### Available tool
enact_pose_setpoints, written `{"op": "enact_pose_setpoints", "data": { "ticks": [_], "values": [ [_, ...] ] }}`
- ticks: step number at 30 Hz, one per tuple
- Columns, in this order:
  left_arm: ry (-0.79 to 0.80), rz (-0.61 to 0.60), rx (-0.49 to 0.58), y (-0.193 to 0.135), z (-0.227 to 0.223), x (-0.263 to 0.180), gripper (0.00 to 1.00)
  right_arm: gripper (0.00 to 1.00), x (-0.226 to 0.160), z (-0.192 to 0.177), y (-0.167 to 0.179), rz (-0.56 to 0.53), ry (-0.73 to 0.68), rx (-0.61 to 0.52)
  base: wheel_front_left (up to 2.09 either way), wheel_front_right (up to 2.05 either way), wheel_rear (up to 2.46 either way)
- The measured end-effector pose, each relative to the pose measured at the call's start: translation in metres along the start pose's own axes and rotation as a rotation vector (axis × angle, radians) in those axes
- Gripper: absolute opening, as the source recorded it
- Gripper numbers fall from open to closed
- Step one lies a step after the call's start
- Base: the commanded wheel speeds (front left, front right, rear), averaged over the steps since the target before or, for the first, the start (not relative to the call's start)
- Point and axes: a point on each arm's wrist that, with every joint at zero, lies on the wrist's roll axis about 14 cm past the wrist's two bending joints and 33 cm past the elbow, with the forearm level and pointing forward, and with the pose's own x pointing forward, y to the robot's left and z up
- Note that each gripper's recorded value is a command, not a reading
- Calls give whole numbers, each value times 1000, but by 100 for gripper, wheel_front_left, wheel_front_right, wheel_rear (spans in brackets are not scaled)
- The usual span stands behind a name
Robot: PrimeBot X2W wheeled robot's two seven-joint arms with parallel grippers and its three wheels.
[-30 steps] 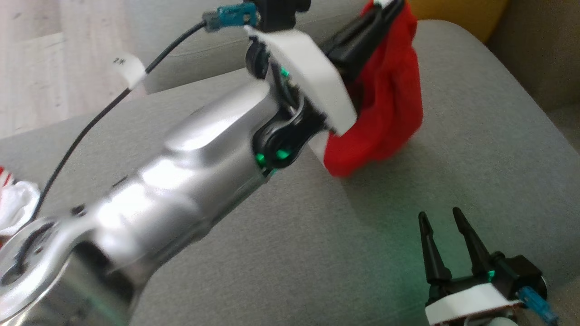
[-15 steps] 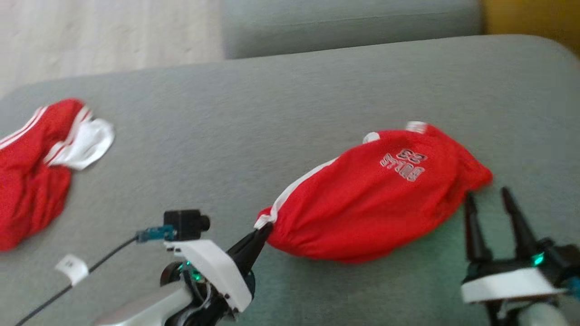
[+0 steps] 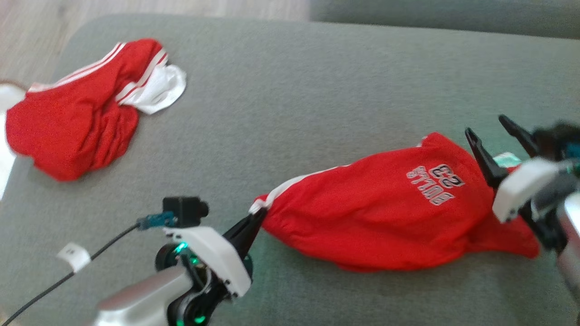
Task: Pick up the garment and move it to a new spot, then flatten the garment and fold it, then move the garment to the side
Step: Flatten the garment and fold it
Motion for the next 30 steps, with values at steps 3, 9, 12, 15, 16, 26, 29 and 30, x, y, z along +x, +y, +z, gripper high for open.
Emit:
{"op": "enact_pose_setpoints", "data": {
  "ticks": [3, 9, 12, 15, 16, 26, 29, 30],
  "values": [
    [-7, -1, -7, 1, 4, 4, 0, 100, 22, -6, 10, 89, 126, -44, 0, 0, 0],
    [4, 19, -24, 8, -1, 6, 0, 100, 40, -42, 33, 207, 410, 56, 0, 0, 0],
    [5, 26, -32, 10, -2, 6, 0, 10, 32, -62, 49, 262, 530, 114, 0, 0, 0],
    [-8, 27, -8, 10, 1, 7, 0, 0, 31, -53, 51, 276, 503, 165, 0, 0, 0],
    [-22, 28, 5, 10, 4, 8, 0, 0, 31, -49, 52, 277, 475, 174, 0, 0, 0],
    [-341, -79, 401, -32, 120, 35, 0, 0, 15, 64, -39, 43, -62, 156, 0, 0, 0],
    [-446, -165, 529, -73, 162, 41, 0, 0, -12, 92, -77, -54, -188, 132, 0, 0, 0],
    [-462, -196, 558, -86, 167, 43, 0, 0, -22, 95, -87, -79, -209, 125, 0, 0, 0]
  ]
}}
